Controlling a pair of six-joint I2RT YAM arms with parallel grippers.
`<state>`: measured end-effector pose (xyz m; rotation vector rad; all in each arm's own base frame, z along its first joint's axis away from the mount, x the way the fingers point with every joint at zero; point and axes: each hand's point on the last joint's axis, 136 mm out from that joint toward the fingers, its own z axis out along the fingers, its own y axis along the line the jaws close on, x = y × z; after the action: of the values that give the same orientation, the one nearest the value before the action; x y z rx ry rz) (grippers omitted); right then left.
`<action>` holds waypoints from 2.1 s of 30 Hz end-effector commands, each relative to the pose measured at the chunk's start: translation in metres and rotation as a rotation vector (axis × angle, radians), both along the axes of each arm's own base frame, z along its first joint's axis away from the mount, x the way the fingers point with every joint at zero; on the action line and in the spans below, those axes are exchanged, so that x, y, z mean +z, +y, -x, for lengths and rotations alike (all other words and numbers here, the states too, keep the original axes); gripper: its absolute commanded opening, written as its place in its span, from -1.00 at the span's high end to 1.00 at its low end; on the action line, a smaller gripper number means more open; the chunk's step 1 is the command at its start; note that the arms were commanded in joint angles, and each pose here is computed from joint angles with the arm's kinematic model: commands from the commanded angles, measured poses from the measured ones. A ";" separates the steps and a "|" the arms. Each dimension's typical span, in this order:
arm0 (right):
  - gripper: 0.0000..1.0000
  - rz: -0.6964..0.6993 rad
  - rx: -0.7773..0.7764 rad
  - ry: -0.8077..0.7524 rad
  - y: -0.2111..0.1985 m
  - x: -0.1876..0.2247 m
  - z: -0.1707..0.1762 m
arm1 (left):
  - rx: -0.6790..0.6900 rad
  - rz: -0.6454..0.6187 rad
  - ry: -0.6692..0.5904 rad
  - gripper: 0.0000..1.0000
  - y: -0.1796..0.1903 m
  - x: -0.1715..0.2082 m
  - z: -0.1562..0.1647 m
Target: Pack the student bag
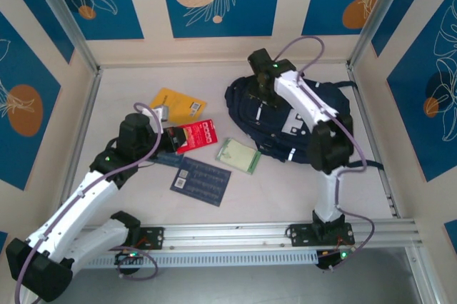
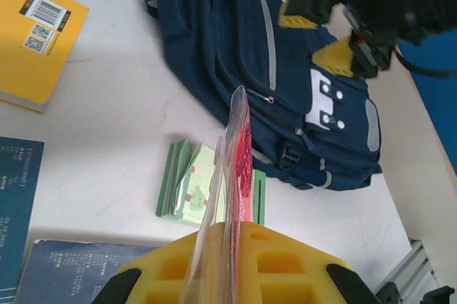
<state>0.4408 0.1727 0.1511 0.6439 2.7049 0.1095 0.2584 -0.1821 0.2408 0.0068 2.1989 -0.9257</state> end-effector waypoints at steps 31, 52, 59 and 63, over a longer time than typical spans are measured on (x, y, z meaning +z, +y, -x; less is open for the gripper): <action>1.00 0.273 0.139 -0.006 -0.036 -0.002 -0.008 | -0.021 -0.023 -0.007 1.00 -0.004 -0.006 0.000; 1.00 -0.422 0.469 -0.624 -0.066 0.149 0.103 | -0.303 0.149 0.022 0.96 -0.074 0.045 -0.004; 1.00 -0.534 0.416 -0.649 -0.075 0.171 0.111 | -0.437 0.121 0.109 0.94 -0.128 0.036 0.000; 1.00 -0.599 0.418 -0.658 -0.071 0.179 0.115 | -0.406 0.118 0.189 0.94 -0.148 0.014 -0.015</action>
<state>0.3314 0.0838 0.2731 0.2634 2.2768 0.9086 0.2668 -0.3153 0.2540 0.3591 2.3471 -1.2782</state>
